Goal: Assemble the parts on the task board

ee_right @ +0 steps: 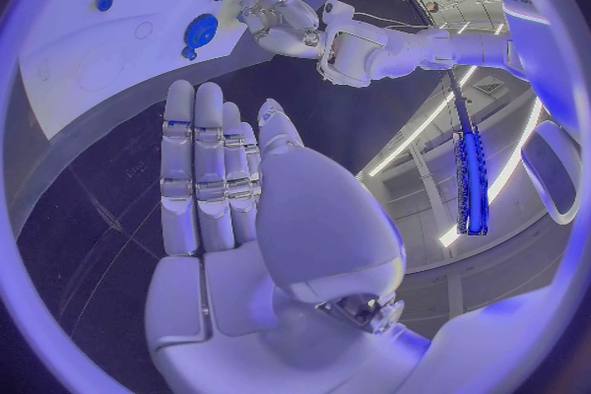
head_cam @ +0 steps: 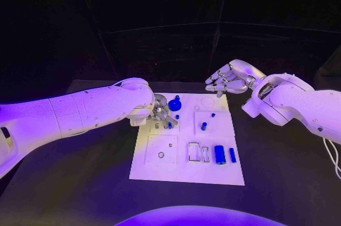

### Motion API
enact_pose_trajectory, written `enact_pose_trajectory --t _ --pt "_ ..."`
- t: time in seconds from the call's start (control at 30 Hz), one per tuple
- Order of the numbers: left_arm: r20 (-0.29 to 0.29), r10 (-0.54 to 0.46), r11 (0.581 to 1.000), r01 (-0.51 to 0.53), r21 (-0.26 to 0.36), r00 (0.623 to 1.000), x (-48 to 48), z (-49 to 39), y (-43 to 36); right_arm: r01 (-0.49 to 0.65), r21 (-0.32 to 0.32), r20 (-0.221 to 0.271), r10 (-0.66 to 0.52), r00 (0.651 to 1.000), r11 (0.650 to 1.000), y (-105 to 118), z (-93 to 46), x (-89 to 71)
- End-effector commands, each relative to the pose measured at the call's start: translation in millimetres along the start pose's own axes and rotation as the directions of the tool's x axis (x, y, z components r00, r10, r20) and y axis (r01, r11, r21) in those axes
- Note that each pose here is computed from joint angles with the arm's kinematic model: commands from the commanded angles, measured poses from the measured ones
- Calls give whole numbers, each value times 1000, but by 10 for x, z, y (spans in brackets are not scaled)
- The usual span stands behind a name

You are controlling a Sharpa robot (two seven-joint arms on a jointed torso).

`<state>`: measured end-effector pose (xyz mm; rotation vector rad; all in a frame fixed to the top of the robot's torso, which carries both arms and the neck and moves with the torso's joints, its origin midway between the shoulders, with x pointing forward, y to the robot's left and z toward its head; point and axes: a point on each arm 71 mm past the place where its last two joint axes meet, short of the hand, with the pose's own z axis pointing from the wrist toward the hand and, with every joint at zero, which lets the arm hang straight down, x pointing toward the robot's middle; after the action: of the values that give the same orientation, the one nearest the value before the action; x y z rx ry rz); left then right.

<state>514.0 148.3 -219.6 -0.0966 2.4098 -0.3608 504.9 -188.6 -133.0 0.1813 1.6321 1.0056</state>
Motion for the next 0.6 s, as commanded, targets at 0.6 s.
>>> enact_pose_trajectory --t 0.6 --pt "-16 -26 999 26 23 1000 12 8 -24 2 -7 -11 -2 1000 1000 17 14 7"
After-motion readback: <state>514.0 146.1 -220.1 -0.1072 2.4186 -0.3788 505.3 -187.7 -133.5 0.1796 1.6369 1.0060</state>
